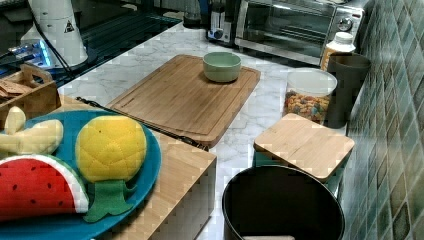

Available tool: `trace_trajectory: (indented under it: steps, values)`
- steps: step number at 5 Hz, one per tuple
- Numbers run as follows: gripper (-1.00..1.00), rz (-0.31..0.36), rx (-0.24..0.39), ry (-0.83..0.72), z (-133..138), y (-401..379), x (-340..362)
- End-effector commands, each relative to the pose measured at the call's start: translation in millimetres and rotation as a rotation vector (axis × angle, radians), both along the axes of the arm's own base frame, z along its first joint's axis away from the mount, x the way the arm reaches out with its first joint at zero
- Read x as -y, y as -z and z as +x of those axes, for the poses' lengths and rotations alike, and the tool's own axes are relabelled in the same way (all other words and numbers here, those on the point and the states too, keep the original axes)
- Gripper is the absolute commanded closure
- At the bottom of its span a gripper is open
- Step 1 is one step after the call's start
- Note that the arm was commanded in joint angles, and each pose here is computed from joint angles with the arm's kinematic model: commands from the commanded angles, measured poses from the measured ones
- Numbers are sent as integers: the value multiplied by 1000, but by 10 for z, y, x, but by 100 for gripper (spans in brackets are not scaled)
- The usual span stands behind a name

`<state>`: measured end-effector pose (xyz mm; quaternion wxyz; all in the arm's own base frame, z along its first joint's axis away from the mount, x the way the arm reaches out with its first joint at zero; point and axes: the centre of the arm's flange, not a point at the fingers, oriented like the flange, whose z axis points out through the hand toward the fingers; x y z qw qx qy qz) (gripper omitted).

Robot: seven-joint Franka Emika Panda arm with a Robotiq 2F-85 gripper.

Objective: Open the drawer.

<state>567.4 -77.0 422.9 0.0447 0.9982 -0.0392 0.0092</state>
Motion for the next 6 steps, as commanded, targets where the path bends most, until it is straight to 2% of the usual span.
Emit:
trace_trajectory:
  steps: [1,2,3,5,6]
  values:
    - [-100,-88,-11,12,-280,369,1201]
    - [-100,-100,37,41,-437,631,1157]
    - [-100,-65,37,43,-488,819,1127]
    - [-100,-55,26,25,-549,1148,1391]
    - [-100,-131,-9,77,-563,1361,1360]
